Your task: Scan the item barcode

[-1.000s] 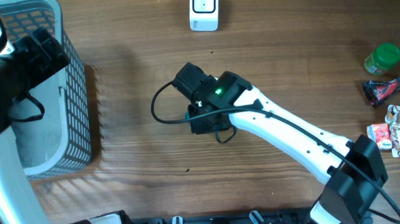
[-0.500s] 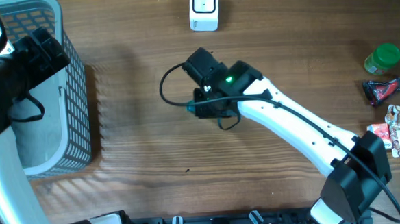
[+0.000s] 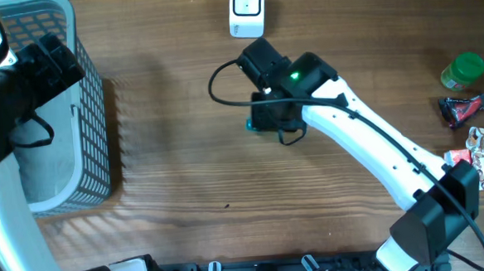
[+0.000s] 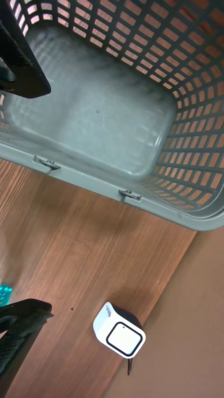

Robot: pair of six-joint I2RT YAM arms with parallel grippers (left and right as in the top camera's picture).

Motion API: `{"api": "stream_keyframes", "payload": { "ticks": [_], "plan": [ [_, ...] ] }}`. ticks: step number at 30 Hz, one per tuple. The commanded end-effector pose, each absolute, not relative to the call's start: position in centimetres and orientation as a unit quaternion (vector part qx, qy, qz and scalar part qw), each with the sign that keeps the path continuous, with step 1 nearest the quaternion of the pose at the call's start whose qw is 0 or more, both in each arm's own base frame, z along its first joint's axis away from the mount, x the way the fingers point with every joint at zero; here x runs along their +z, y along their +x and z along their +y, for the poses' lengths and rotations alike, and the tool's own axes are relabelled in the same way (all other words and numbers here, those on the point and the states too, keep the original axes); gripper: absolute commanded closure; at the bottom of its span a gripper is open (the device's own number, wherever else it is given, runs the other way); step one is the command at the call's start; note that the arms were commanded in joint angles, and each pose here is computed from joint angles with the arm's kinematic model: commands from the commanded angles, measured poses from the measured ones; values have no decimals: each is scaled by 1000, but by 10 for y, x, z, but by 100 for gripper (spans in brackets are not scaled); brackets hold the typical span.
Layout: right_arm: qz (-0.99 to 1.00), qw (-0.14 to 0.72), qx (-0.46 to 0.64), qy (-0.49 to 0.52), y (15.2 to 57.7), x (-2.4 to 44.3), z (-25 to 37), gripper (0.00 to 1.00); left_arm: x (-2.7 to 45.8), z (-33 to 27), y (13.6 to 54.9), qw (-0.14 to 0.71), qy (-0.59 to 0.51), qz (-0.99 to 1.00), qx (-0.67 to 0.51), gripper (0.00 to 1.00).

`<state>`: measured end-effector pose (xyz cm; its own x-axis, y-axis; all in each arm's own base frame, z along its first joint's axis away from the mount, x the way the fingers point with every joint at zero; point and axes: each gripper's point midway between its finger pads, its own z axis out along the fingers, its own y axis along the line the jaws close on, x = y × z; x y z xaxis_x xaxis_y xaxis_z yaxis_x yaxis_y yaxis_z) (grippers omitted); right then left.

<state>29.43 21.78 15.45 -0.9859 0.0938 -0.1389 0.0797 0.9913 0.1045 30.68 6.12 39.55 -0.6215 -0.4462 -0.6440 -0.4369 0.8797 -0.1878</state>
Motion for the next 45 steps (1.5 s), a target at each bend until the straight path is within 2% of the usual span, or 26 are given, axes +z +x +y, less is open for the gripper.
{"api": "stream_keyframes", "payload": {
  "ticks": [1,8,15,16,17,18,20,21,24,28,30,37,45],
  "plan": [
    [993,77,36,84,293,171,201,67,398,63,307,363,-248,898,-8,0],
    [994,60,24,87,286,169,194,60,398,63,307,363,-248,898,-8,0],
    [994,50,44,86,284,169,202,60,398,63,307,363,-248,898,-8,0],
    [994,52,45,85,285,169,202,56,398,63,307,363,-248,898,-8,0],
    [994,52,45,85,285,169,202,45,398,63,307,363,-248,898,-8,0],
    [994,52,45,85,285,169,202,39,398,63,307,363,-248,898,-8,0],
    [994,52,45,85,285,169,202,30,398,63,307,363,-248,898,-8,0],
    [994,53,45,85,285,169,202,20,398,63,307,363,-248,898,-8,0],
    [994,60,37,86,287,169,199,0,398,63,307,363,-248,898,-8,0],
    [994,72,25,84,291,169,195,0,398,63,307,363,-248,898,-8,0],
    [993,107,-14,49,304,166,184,0,398,63,307,363,-248,898,-8,0],
    [995,97,-11,-3,308,130,191,0,398,63,307,363,-248,898,-8,0],
    [997,78,-14,-22,299,114,189,0,398,63,307,363,-248,898,-8,0]
  ]
}}
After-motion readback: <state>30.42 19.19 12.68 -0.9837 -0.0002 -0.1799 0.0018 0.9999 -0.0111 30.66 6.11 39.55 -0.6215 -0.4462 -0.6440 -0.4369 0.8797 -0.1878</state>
